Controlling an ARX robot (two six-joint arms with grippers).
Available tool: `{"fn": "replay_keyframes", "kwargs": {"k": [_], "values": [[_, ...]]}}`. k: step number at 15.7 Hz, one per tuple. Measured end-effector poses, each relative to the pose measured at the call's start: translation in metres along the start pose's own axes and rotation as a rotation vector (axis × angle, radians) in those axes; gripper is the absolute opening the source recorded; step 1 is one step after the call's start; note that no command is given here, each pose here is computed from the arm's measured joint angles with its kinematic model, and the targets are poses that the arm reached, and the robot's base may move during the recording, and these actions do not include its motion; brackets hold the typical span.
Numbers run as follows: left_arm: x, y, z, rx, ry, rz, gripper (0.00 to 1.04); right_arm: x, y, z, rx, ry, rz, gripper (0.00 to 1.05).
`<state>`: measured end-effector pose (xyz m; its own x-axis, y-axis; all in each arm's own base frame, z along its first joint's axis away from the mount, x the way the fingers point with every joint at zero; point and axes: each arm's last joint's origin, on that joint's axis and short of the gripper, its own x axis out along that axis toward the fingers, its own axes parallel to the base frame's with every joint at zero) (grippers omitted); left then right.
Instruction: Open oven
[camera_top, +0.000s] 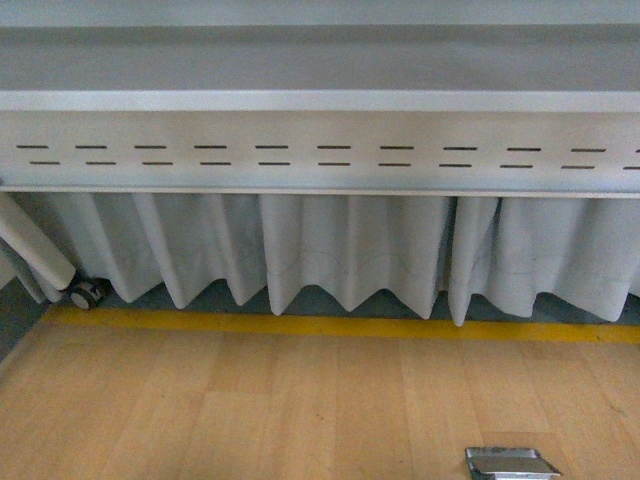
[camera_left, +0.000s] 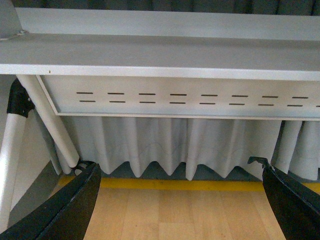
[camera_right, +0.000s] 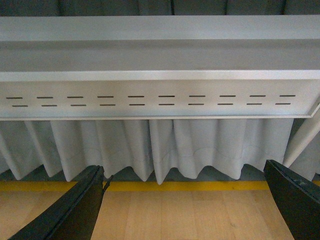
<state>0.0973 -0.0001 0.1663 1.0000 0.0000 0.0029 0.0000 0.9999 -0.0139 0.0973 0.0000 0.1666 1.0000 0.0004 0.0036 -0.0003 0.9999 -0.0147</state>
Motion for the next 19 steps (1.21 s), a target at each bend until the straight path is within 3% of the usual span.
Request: {"fn": "replay_keyframes", "kwargs": {"k": [19], "values": [[0.0000,0.0000,0.0000,0.000,0.000,0.000,0.98,0.0000,0.0000,0.0000,0.000,0.000,0.000,0.98]]}}
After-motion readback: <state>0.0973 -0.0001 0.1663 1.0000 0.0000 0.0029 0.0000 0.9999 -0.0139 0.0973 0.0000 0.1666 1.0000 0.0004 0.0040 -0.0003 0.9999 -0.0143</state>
